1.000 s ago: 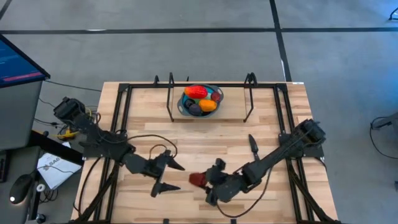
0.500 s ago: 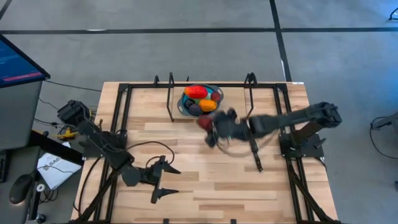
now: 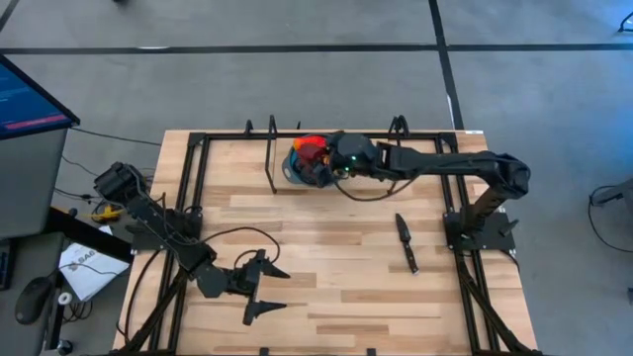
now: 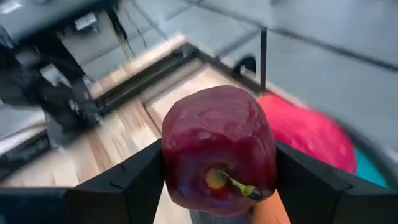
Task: Pick & Place Fruit
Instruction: Put the red apple into the blue strainer bowl on the shelf, then put the black knife on the shelf
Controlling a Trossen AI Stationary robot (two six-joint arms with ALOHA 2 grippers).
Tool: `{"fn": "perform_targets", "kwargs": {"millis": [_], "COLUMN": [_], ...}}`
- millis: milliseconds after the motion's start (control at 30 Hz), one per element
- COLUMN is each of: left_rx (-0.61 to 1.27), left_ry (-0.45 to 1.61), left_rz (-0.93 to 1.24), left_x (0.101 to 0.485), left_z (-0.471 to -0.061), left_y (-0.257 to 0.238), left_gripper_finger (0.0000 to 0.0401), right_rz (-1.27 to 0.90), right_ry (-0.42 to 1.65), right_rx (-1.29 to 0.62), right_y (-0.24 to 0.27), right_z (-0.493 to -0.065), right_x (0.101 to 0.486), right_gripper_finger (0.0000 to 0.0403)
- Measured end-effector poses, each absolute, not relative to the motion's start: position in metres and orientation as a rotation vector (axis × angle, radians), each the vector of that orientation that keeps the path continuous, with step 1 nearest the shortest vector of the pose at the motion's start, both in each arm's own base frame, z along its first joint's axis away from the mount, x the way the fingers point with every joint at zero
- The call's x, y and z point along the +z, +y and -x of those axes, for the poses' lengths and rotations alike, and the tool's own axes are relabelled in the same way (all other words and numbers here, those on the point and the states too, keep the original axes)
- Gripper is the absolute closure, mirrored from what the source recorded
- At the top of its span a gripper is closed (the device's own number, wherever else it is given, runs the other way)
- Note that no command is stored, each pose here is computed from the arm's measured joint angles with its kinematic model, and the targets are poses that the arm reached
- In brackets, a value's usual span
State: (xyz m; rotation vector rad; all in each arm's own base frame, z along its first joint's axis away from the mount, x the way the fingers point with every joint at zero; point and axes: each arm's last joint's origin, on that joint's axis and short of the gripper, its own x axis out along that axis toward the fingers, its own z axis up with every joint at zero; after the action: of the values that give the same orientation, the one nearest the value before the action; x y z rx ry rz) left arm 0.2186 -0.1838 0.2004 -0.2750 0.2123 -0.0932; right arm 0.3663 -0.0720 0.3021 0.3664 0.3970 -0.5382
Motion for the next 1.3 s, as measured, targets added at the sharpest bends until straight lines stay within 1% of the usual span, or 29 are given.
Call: {"fn": "perform_targets", "kwargs": {"millis": [67, 200, 533, 633, 833, 967, 1300], "left_rx": [-0.093, -0.095, -0.095, -0.095, -0.095, -0.095, -0.096], "left_ry": [0.211, 0.207, 0.206, 0.206, 0.205, 0.204, 0.202], "left_rz": [0.276, 0.282, 0.282, 0.281, 0.282, 0.283, 0.285], "left_x": [0.201, 0.201, 0.201, 0.201, 0.201, 0.201, 0.202], "left_z": [-0.219, -0.219, -0.219, -0.219, -0.219, -0.219, -0.219], "left_y": [-0.184, -0.184, -0.184, -0.184, -0.184, -0.184, -0.184], "left_gripper_finger": [0.0049, 0.0048, 0.0052, 0.0053, 0.0054, 0.0055, 0.0055], "right_rz": [-0.372, -0.374, -0.377, -0.376, -0.375, -0.376, -0.377], "right_ry": [0.441, 0.458, 0.458, 0.482, 0.491, 0.490, 0.488], "right_rx": [-0.537, -0.550, -0.567, -0.571, -0.572, -0.578, -0.588], "right_y": [-0.076, -0.082, -0.088, -0.087, -0.087, -0.089, -0.092], "right_z": [-0.366, -0.371, -0.369, -0.368, -0.367, -0.367, -0.366], "right_x": [0.294, 0.285, 0.286, 0.284, 0.283, 0.283, 0.283], "right_gripper_finger": [0.0141, 0.0141, 0.0139, 0.0131, 0.0100, 0.0087, 0.0085]}}
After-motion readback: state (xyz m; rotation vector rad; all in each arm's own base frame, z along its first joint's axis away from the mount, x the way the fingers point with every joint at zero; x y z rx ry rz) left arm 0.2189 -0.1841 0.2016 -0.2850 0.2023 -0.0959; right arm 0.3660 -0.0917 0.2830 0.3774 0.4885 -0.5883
